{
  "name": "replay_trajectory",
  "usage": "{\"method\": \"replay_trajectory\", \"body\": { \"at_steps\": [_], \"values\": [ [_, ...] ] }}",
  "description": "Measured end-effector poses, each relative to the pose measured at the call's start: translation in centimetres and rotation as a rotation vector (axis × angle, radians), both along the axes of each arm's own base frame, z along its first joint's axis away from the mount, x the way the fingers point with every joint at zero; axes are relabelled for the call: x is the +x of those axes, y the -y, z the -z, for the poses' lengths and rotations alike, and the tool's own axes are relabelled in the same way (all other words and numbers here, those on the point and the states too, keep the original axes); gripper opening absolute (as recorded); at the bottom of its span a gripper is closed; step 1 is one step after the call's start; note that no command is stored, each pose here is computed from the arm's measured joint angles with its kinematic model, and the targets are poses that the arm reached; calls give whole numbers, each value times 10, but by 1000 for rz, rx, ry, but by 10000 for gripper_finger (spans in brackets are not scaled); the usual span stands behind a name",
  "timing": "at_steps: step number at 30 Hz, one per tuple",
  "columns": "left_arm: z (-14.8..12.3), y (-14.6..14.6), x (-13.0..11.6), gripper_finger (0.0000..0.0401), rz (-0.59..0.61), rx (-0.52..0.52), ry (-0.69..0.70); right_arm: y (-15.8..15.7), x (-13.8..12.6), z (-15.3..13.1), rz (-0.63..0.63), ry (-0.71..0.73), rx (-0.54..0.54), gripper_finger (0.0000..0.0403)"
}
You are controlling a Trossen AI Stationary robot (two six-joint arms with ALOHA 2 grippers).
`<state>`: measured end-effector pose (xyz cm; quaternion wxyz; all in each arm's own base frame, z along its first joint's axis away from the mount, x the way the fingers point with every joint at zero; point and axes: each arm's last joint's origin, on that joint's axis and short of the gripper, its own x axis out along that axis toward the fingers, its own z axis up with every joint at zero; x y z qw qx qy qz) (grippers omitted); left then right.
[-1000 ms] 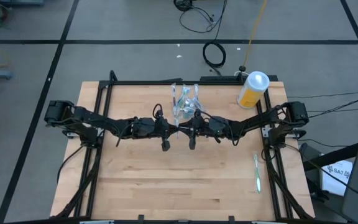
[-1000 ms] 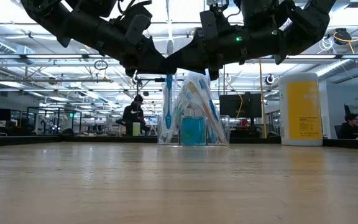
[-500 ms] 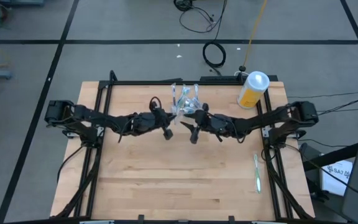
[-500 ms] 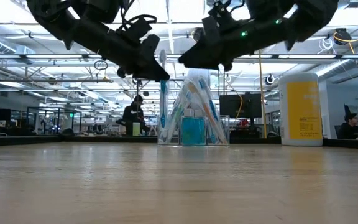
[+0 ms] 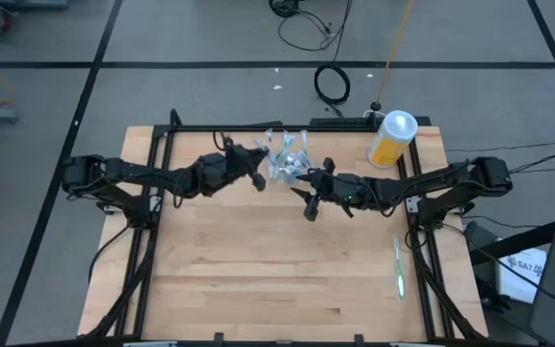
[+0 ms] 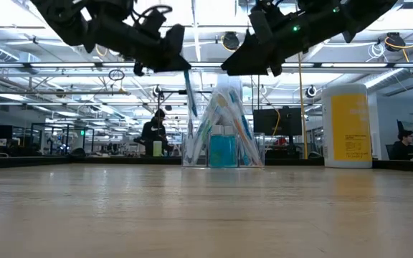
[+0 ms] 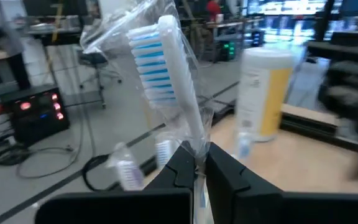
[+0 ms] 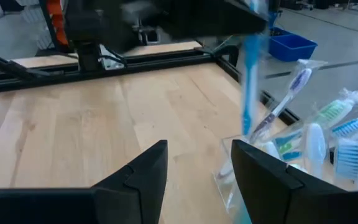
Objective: Pick & Place toothbrushing station
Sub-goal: Put the blue toothbrush into the transparent organizer
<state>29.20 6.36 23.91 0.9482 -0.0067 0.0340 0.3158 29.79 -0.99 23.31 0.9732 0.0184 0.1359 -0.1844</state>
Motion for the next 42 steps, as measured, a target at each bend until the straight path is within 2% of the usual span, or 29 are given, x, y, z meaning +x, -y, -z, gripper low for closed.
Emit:
{"method": "replay_trajectory", "body": {
  "at_steps": [4, 13, 17, 23, 33, 37, 42],
  "values": [
    [14, -15, 3, 16, -46, -17, -34, 0, 0, 1, 0, -6, 0, 171],
    [47, -26, 14, 10, -2, -62, -127, 0, 1, -3, -20, 7, -70, 171],
    [60, -27, 16, 33, 1, -89, -182, 0, 1, -5, -19, 28, -71, 171],
    [68, -26, 15, 48, 25, -114, -257, 0, 2, -5, -20, 28, -71, 171],
    [69, -26, 15, 54, 40, -94, -281, 0, 2, -5, -20, 28, -70, 171],
    [70, -26, 14, 78, 40, -96, -293, 0, 2, -5, -18, 30, -63, 171],
    [70, -26, 14, 134, 38, -96, -296, 0, 2, -5, -15, 35, -46, 175]
  ]
}}
